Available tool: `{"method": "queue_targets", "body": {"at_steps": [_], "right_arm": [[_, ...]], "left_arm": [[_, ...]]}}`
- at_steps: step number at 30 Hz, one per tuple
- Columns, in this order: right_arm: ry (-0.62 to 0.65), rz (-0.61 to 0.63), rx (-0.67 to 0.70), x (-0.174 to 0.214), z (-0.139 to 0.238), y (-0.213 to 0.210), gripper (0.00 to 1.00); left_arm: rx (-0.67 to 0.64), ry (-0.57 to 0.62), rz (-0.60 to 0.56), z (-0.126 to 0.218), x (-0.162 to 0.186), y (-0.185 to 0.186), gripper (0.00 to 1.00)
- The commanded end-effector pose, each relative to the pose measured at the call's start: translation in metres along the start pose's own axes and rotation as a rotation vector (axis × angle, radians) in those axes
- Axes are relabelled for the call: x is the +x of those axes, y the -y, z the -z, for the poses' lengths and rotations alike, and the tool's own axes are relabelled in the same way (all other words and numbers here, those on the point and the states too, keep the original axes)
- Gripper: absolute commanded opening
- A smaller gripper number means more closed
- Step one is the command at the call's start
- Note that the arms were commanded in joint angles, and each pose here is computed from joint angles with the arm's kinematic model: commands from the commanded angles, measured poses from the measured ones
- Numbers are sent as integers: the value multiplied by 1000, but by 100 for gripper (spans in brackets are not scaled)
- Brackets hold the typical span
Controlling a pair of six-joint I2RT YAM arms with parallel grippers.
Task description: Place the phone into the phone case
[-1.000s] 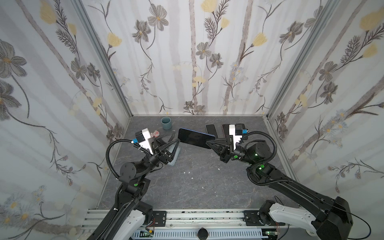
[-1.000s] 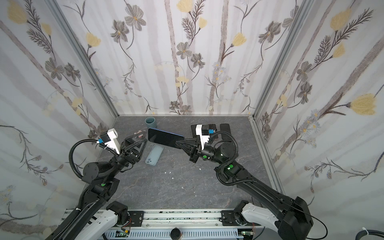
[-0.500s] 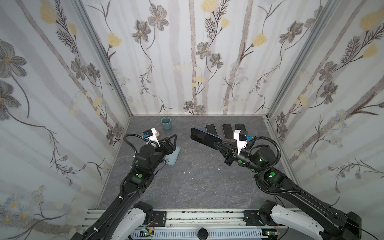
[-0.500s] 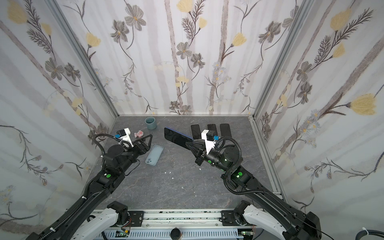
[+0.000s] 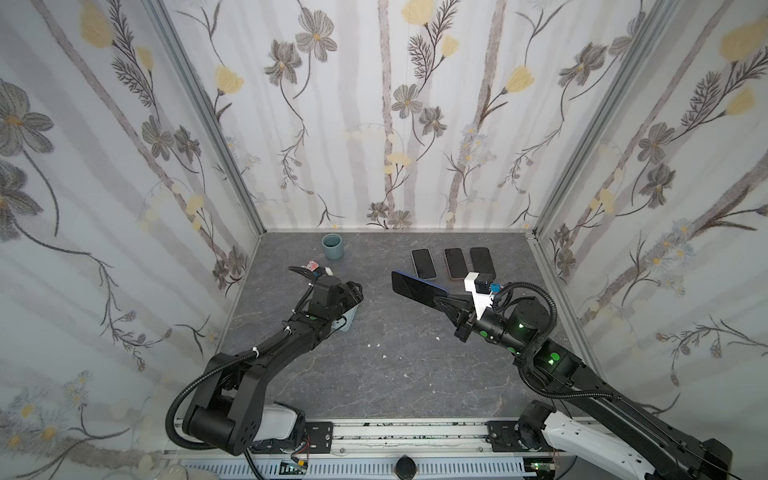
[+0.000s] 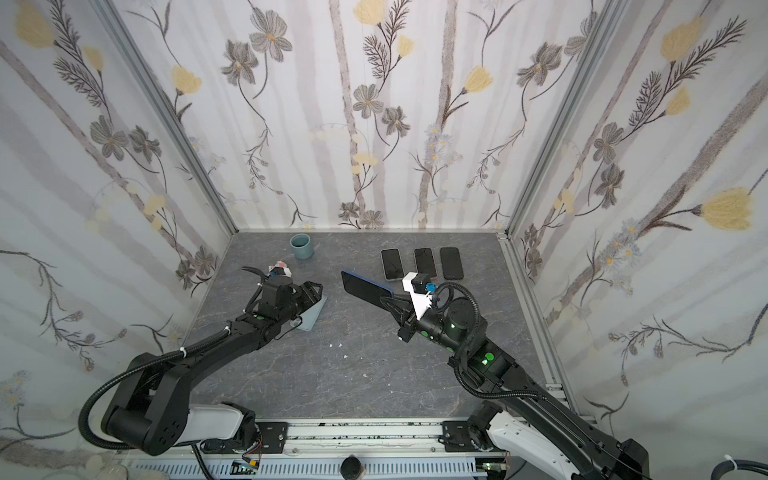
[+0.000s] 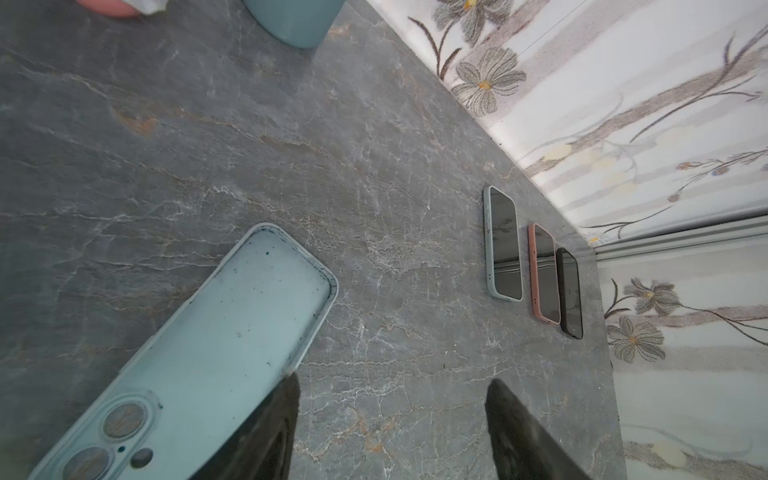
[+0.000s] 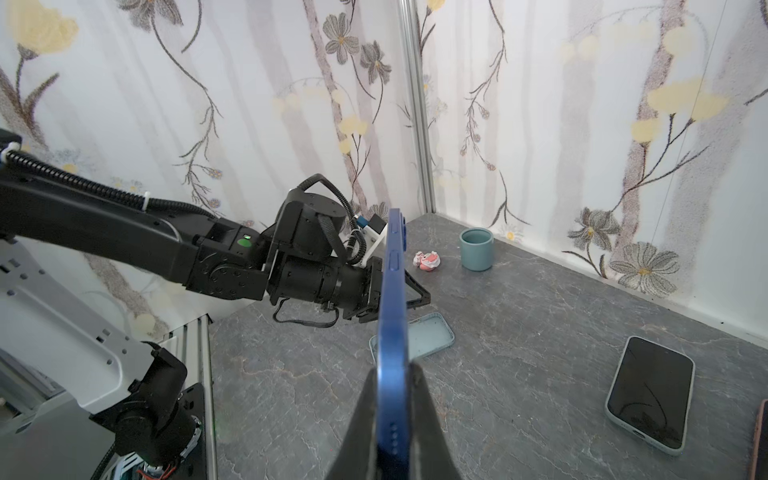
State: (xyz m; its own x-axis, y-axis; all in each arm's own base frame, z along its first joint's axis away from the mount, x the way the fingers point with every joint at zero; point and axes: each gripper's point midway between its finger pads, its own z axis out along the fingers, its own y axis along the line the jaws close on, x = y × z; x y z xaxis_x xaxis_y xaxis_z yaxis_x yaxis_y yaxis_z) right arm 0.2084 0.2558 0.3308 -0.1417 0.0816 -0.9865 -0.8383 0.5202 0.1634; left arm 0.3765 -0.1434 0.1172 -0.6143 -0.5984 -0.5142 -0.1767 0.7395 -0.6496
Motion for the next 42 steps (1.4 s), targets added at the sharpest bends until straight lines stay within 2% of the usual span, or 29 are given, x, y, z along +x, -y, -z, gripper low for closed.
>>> {"method": "queue_targets", "body": {"at_steps": [1,13,19,27,32,42], "right_arm": [[53,35,-42,-13,3,-8,0],[35,18,-29,4,8,-5,0],[38,13,-19,4,9,-4,0],[40,10,-15,1,8,-3,0],[35,0,-8,3,5,-1,0],[46,-4,-1,-4,5,-1,0]], "left_arm": [[34,2,44,-14,-5,6,70],[-64,-118,58,-64,23,-27,71],[-95,-143,4,-79,27,-33,72],[-73,-276,-114,-101,45,-26,72],[-50,-318,-185,-104,63,-19,71],[112,-455,-376,-89,129,27,69]]}}
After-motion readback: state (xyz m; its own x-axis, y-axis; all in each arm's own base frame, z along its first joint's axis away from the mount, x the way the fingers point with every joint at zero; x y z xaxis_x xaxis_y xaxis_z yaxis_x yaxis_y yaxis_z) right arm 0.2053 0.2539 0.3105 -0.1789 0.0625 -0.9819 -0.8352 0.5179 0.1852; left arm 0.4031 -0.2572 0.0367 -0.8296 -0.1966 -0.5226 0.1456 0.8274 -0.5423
